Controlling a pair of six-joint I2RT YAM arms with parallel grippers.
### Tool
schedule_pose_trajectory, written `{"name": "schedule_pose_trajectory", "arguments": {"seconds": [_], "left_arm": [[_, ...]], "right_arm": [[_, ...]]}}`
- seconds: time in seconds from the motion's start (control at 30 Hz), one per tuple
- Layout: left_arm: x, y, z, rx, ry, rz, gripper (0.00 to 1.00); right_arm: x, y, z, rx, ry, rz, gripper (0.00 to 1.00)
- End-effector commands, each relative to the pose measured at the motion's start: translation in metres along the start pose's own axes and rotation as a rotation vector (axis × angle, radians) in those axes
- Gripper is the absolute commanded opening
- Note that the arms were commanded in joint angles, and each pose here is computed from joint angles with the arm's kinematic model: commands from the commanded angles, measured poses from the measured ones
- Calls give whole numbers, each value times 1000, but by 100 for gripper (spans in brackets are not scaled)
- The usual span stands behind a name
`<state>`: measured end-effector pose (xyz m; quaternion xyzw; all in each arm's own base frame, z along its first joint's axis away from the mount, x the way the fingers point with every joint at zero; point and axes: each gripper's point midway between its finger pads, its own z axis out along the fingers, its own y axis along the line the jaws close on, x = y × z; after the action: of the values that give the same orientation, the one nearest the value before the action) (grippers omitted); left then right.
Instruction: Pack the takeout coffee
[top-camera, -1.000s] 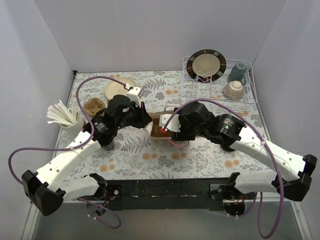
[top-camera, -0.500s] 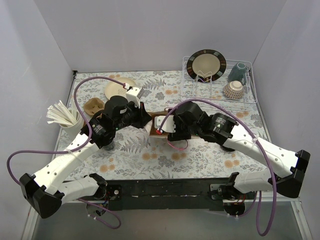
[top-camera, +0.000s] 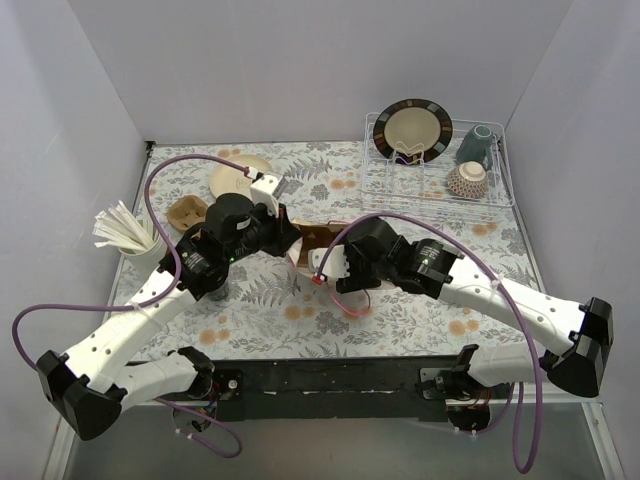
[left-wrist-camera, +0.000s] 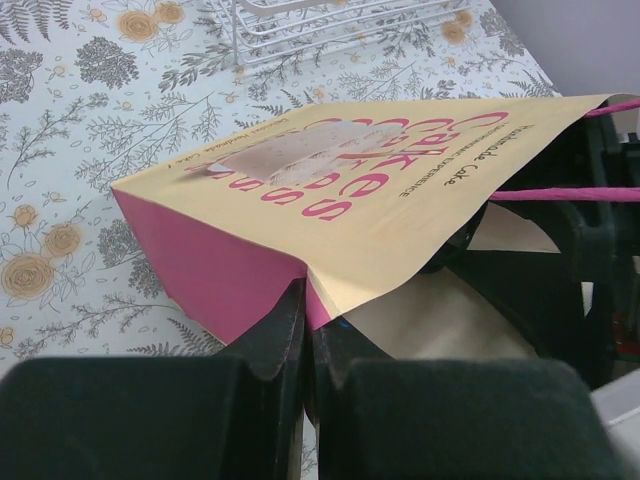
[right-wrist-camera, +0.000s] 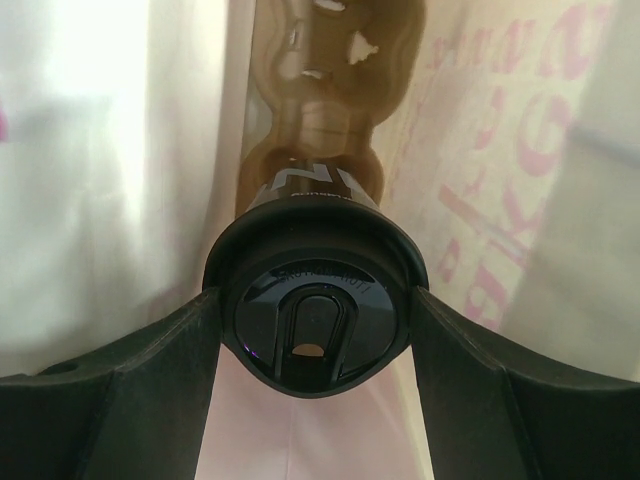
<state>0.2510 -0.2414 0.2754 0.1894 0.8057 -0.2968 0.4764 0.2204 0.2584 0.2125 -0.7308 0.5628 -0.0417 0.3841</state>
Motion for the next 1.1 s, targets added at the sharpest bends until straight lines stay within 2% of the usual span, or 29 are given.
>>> {"name": "schedule_pose_trajectory", "arguments": {"seconds": [0.0, 0.4, 0.73, 0.93, 1.07], "left_arm": [[-4, -10, -12, 50, -43, 5, 0], [8, -14, -12, 84, -2, 7, 0], [7, -14, -16, 85, -14, 26, 0], [9, -12, -17, 85, -16, 55, 0], [5, -12, -17, 86, -21, 75, 0]], "right_arm": [[-7, -7, 8, 68, -45, -23, 38], [-4, -16, 31, 96, -16, -76, 38], [12, -24, 26, 88, 22, -83, 38], [21, -14, 27, 62, 42, -88, 36], [17, -12, 26, 59, 21, -72, 36]]}}
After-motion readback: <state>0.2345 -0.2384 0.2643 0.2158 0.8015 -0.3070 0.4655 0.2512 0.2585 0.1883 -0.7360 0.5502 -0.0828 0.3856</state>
